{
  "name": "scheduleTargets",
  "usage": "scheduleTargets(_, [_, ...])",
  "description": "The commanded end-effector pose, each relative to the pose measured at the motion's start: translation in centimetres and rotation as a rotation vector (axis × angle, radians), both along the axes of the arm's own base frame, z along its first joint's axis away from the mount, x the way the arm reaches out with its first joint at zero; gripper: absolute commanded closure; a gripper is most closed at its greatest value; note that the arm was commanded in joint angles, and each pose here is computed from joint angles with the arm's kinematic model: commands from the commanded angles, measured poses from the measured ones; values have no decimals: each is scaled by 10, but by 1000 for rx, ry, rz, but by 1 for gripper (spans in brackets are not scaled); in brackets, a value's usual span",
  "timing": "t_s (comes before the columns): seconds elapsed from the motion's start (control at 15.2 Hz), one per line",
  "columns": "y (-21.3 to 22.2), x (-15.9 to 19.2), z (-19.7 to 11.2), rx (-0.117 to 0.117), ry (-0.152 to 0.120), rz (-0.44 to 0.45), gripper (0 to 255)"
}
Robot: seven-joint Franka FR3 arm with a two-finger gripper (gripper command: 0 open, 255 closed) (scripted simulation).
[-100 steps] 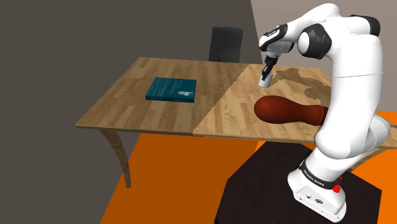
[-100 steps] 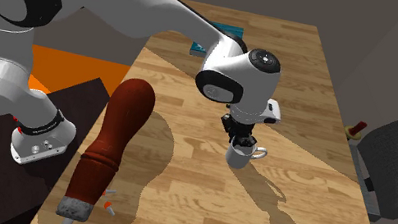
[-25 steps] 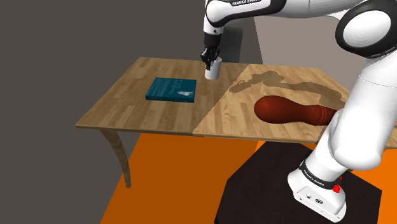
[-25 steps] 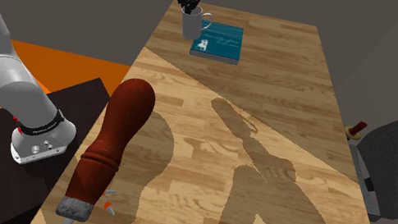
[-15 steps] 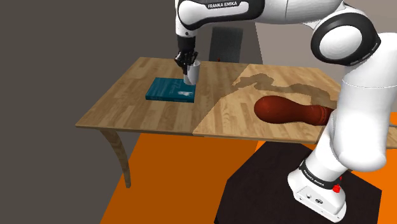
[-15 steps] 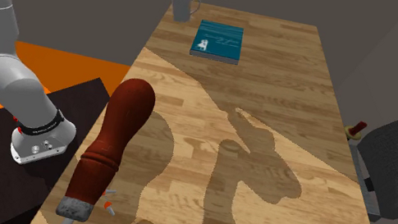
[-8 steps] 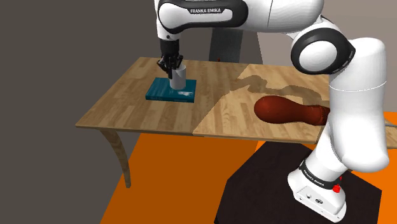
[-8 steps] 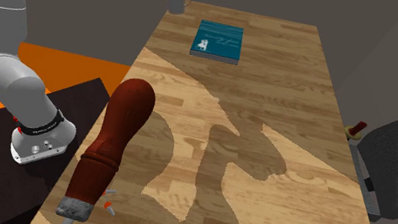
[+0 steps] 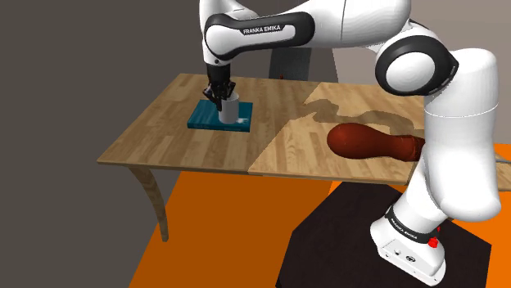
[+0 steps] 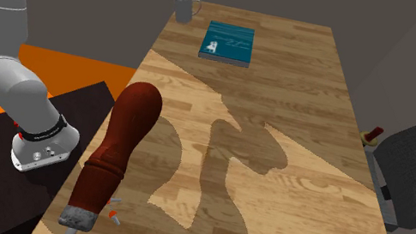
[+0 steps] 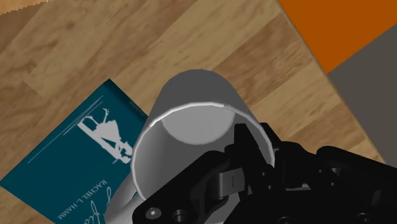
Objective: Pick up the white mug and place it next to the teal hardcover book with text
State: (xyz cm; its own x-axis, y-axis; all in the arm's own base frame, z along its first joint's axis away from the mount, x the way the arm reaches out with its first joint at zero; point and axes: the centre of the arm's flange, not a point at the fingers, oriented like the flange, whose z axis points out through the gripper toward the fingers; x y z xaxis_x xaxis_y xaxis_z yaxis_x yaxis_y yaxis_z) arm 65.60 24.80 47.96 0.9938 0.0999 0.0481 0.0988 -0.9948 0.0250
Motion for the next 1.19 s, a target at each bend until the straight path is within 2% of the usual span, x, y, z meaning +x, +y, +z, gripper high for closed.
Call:
scheduleTargets(0.0, [1,0,-12,0,-1,0,255])
scheduleTargets(1.12, [1,0,-101,0,-1,0,255])
